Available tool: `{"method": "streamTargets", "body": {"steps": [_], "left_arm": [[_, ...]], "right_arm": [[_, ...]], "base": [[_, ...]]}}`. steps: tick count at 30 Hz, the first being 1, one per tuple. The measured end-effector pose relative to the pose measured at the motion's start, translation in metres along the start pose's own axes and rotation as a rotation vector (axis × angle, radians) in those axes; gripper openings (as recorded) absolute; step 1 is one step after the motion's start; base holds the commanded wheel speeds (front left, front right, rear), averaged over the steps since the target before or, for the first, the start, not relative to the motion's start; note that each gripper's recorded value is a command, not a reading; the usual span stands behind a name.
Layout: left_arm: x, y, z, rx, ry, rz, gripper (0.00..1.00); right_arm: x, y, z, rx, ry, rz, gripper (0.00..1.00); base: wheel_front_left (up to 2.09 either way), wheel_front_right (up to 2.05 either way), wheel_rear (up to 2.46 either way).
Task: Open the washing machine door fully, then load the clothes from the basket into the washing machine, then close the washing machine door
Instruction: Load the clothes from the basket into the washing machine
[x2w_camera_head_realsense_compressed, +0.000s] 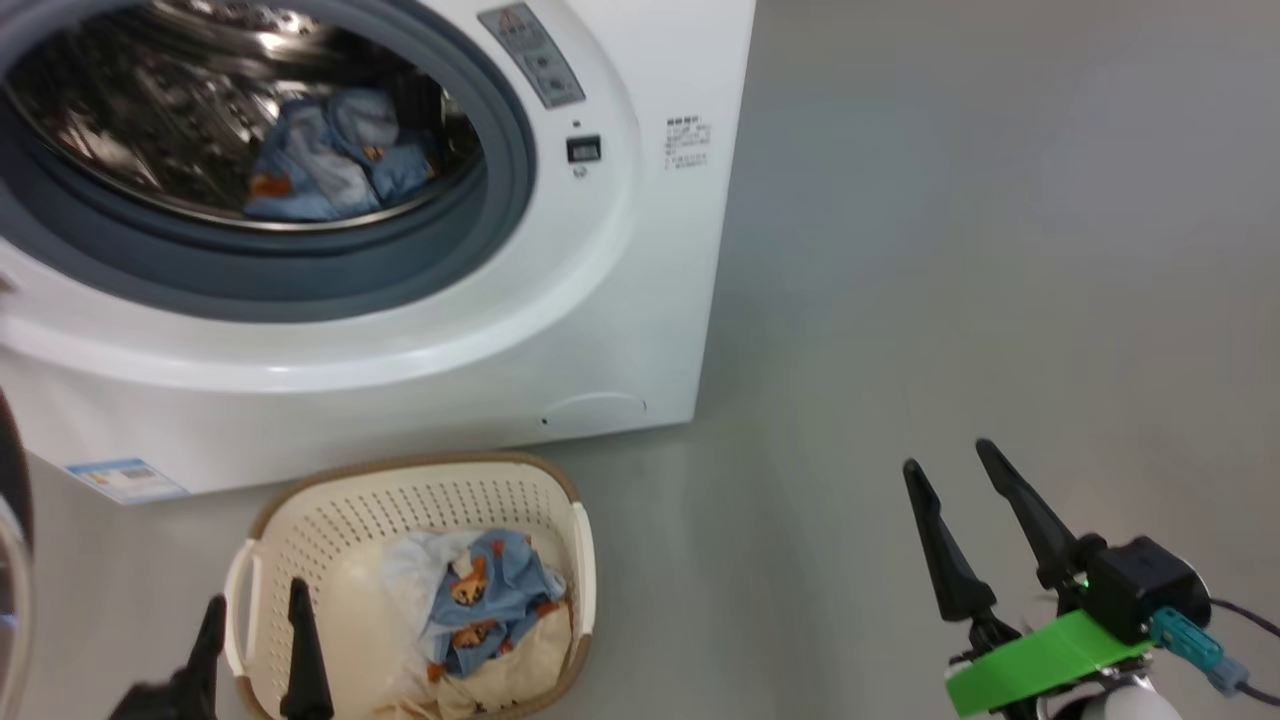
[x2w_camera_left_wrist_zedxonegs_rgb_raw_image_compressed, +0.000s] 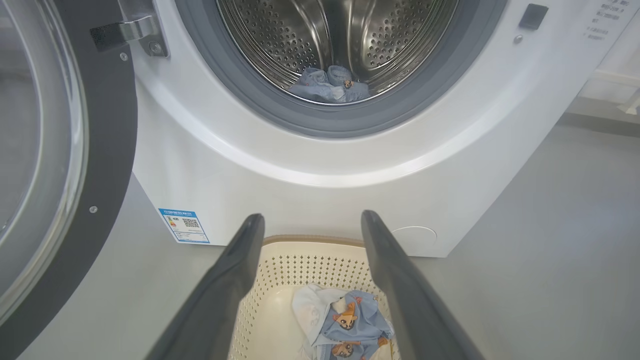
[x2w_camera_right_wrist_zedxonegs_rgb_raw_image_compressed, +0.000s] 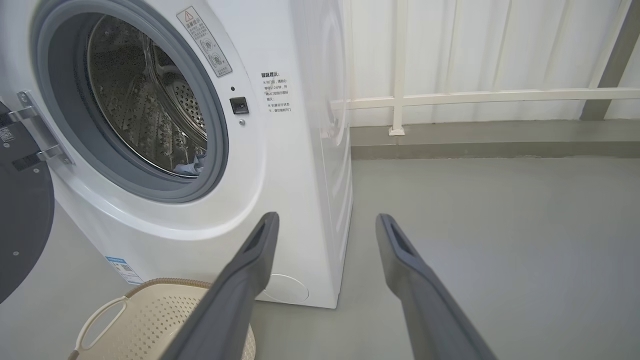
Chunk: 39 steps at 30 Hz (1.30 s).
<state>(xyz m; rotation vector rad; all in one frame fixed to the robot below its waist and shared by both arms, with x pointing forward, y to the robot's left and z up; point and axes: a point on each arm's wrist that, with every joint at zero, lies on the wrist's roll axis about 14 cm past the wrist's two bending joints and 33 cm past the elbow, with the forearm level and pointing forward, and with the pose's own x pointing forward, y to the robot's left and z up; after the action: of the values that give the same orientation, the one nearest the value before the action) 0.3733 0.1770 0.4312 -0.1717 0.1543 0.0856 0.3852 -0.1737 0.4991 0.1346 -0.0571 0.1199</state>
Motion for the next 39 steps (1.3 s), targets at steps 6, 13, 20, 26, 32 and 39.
{"method": "streamTargets", "body": {"steps": [6, 13, 20, 26, 32, 39], "left_arm": [[0.033, -0.007, -0.029, -0.016, 0.129, -0.032, 1.0], [0.058, -0.018, -0.069, -0.028, 0.307, -0.086, 1.0], [0.081, -0.024, -0.101, -0.005, 0.432, -0.12, 1.0], [0.094, -0.028, -0.137, 0.015, 0.567, -0.138, 1.0], [0.103, -0.03, -0.179, 0.021, 0.722, -0.145, 1.0], [0.114, -0.025, -0.221, 0.04, 0.861, -0.133, 1.0]], "right_arm": [[0.024, 0.003, -0.011, 0.018, 0.015, 0.002, 1.0], [0.039, 0.001, -0.029, 0.031, 0.049, -0.007, 1.0], [0.05, -0.006, -0.042, 0.032, 0.074, -0.024, 1.0], [0.06, -0.012, -0.055, 0.023, 0.1, -0.031, 1.0], [0.072, -0.017, -0.068, 0.028, 0.116, -0.035, 1.0], [0.082, -0.022, -0.086, 0.016, 0.148, -0.032, 1.0]], "base": [[0.0, 0.0, 0.0], [0.0, 0.0, 0.0], [0.0, 0.0, 0.0], [0.0, 0.0, 0.0], [0.0, 0.0, 0.0], [0.0, 0.0, 0.0]]}}
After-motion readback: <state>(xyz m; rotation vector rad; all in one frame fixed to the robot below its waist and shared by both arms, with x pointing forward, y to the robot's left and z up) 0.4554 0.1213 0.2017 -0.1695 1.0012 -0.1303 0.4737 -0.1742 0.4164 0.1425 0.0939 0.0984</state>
